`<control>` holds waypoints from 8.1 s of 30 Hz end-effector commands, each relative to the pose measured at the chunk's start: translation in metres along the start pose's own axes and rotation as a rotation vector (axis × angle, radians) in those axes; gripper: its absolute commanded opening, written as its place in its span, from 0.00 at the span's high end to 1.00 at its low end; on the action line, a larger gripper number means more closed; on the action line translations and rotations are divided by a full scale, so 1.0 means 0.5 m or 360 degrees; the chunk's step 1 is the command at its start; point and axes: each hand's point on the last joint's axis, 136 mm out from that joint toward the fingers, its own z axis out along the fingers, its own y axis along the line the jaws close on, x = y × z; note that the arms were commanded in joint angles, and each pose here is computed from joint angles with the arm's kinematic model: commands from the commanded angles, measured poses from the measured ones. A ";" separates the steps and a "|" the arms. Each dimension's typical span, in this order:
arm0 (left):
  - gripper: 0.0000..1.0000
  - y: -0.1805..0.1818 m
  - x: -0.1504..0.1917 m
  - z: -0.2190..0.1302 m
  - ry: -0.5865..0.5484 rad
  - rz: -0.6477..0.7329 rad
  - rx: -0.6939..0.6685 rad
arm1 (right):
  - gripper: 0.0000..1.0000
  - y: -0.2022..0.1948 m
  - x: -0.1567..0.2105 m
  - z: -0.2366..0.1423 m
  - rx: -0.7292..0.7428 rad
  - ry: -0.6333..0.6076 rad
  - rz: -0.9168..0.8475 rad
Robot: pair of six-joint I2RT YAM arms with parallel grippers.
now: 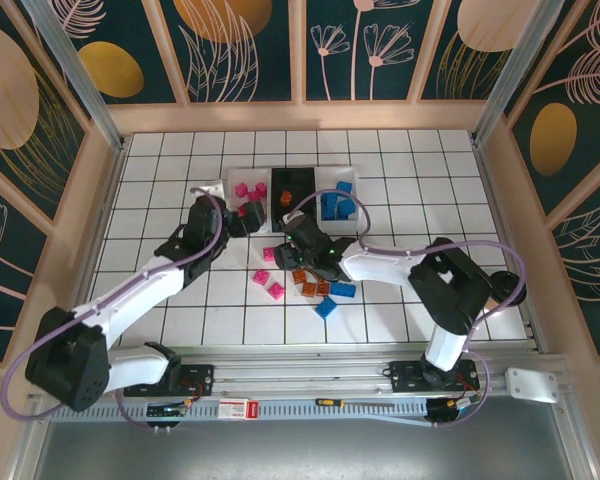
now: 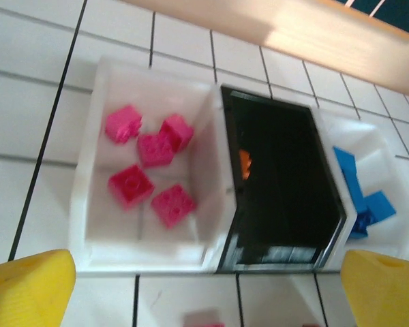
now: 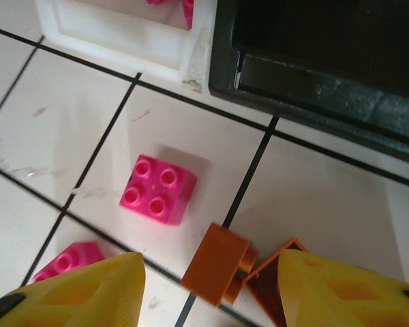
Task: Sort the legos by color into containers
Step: Pick up the lego from the center of the table, then place the lego in the container, then pick up the lego from the center of the table, then place the lego in the container, then pick up the lego from the center of the table, then place the lego in the container.
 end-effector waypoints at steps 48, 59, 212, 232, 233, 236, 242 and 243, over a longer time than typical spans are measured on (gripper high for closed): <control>0.01 0.035 0.174 -0.072 0.0235 -0.0074 0.0113 | 0.86 -0.109 -0.262 0.037 0.0144 -0.0287 0.0113; 0.01 0.019 0.205 -0.073 0.0300 -0.0077 0.0190 | 0.53 -0.135 -0.322 0.076 0.0159 -0.0260 0.0163; 0.67 -0.015 0.266 0.144 0.0423 0.0464 -0.0221 | 0.37 -0.186 -0.160 -0.258 0.0081 -0.0631 0.0403; 0.71 0.032 -0.032 0.229 0.0053 0.0214 -0.0436 | 0.37 -0.190 -0.100 -0.246 0.0057 -0.0541 0.0431; 0.70 0.041 -0.039 0.240 0.0050 0.0207 -0.0465 | 0.37 -0.187 -0.095 -0.245 0.0040 -0.0529 0.0424; 0.65 0.053 -0.053 0.271 0.0068 0.0182 -0.0487 | 0.37 -0.176 -0.072 -0.237 -0.0012 -0.0469 0.0378; 0.40 0.035 -0.072 0.286 0.0077 0.0195 -0.0461 | 0.37 -0.165 -0.008 -0.206 -0.0050 -0.0285 0.0322; 0.36 0.027 -0.082 0.276 0.0059 0.0183 -0.0436 | 0.37 -0.162 0.005 -0.199 -0.0046 -0.0248 0.0313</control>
